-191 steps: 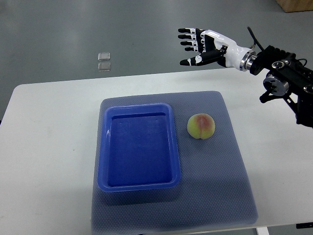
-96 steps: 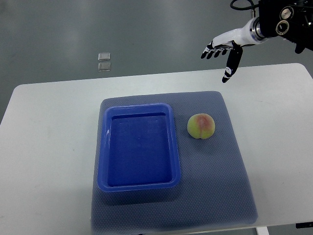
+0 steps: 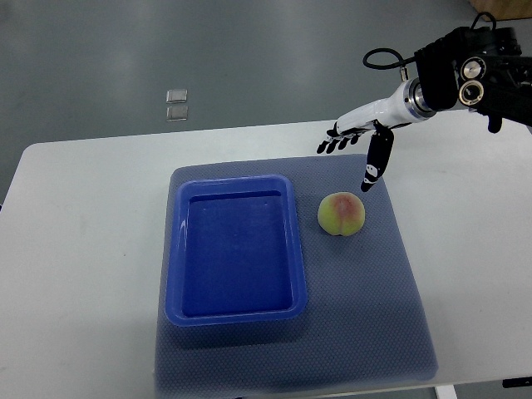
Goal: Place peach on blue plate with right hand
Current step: 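Lower the right hand onto the peach and close fingers around it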
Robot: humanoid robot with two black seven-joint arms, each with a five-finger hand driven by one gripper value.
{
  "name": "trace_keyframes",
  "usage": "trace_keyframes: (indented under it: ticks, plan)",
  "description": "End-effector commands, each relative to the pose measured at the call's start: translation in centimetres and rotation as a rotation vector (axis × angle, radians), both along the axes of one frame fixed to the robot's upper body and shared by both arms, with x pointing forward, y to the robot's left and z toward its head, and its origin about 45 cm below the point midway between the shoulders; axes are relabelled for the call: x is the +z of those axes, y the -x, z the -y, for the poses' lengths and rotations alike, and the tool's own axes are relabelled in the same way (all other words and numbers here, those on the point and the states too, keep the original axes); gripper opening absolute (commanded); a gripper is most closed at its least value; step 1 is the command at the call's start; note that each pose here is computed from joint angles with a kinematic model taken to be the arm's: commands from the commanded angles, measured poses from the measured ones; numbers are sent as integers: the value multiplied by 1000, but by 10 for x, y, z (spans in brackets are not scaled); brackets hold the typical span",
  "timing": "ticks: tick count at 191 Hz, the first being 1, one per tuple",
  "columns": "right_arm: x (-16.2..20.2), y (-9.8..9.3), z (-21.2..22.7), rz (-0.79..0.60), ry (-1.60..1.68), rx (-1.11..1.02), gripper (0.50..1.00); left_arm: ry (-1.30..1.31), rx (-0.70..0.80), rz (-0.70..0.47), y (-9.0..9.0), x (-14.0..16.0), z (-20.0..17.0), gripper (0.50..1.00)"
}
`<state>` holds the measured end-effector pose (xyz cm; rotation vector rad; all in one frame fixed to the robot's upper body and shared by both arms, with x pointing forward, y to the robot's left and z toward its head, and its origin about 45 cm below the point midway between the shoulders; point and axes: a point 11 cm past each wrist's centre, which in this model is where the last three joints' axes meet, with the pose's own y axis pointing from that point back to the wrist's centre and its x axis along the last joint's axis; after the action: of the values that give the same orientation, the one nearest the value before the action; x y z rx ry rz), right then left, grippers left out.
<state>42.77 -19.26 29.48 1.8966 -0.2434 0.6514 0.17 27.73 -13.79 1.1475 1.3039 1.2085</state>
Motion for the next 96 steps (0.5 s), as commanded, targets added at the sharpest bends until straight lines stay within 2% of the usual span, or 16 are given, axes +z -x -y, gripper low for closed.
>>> trace_keyframes:
  ticks: [1,96]
  plan:
    - [-18,5,-5,-16,-16,4,928,0,0,0,0,0,0,1000]
    - [-74,21,-4,-40,0,14,928,1,0,0,0,0,1,1000]
